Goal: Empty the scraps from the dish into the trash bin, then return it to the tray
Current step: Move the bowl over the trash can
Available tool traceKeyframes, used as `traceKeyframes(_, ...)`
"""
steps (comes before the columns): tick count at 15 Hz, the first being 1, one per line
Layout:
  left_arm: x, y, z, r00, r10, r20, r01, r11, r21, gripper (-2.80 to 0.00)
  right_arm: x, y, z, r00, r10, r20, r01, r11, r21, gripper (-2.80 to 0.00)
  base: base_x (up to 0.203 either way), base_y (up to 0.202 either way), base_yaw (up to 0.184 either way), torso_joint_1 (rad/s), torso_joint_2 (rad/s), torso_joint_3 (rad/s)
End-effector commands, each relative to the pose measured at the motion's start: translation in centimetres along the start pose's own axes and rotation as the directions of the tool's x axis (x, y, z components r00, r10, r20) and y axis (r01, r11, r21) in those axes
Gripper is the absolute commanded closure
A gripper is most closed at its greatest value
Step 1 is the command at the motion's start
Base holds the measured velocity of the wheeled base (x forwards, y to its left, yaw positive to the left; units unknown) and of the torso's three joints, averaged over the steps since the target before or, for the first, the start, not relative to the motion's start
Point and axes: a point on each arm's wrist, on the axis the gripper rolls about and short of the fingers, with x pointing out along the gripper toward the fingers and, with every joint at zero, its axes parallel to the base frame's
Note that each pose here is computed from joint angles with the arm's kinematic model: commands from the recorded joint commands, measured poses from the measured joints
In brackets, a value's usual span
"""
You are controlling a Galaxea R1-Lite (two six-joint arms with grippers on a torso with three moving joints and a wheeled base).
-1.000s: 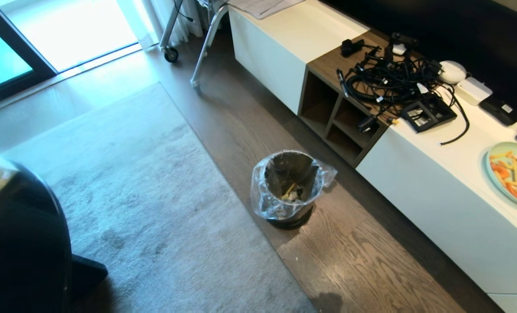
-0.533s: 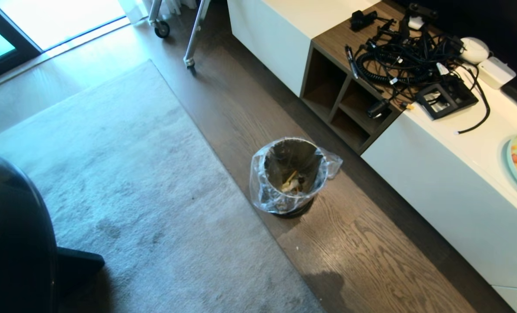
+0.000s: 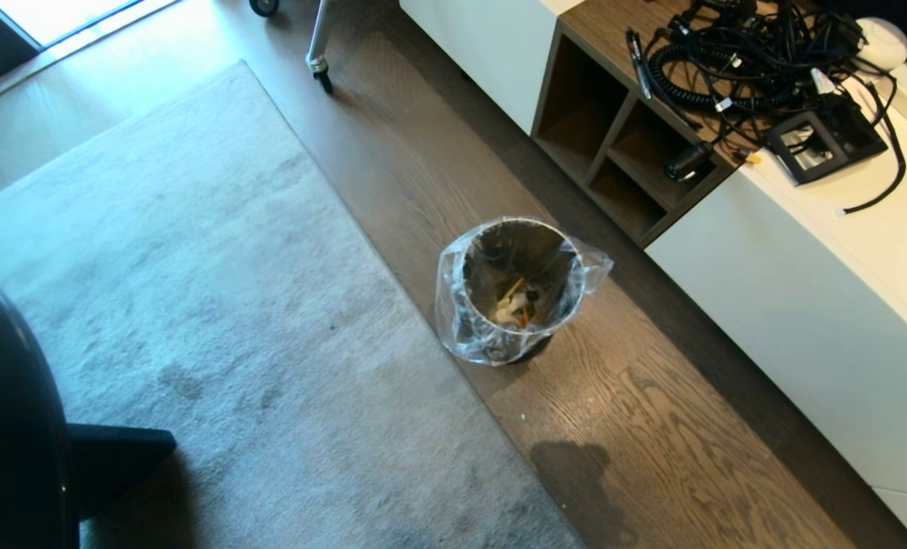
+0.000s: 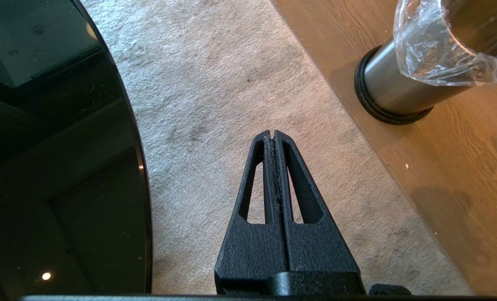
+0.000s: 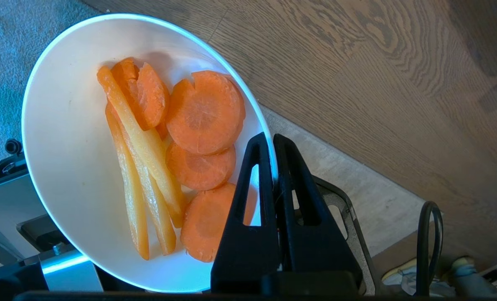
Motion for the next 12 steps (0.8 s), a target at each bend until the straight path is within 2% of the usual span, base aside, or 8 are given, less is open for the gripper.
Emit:
traceKeyframes(1,0.0,0.0,0.0,1.000,0.001,0.001,-0.001,1.000,-0.001,0.00,0.0,0.0,0.0,1.000,-0.002,-0.001,0.002,1.000,0.000,0.00,0.000,0.000,0.000,-0.002,0.00,-0.037)
traceKeyframes(7,0.0,0.0,0.0,1.000,0.001,0.002,-0.001,1.000,-0.001,0.00,-0.1,0.1,0.4,1.000,0.010,0.029,-0.007,0.995,-0.098,0.00,0.000,0.000,0.000,0.001,0.00,-0.005)
traceKeyframes(10,0.0,0.0,0.0,1.000,0.001,0.002,-0.001,1.000,-0.001,0.00,-0.3,0.4,1.2,0.997,0.028,0.072,-0.021,0.995,-0.099,0.00,0.000,0.000,0.000,0.000,0.00,0.000)
traceKeyframes(12,0.0,0.0,0.0,1.000,0.001,0.001,-0.001,1.000,0.001,0.00,-1.0,0.8,2.2,0.989,0.115,0.092,-0.106,0.989,-0.101,0.00,0.000,0.000,0.000,0.000,0.00,0.000)
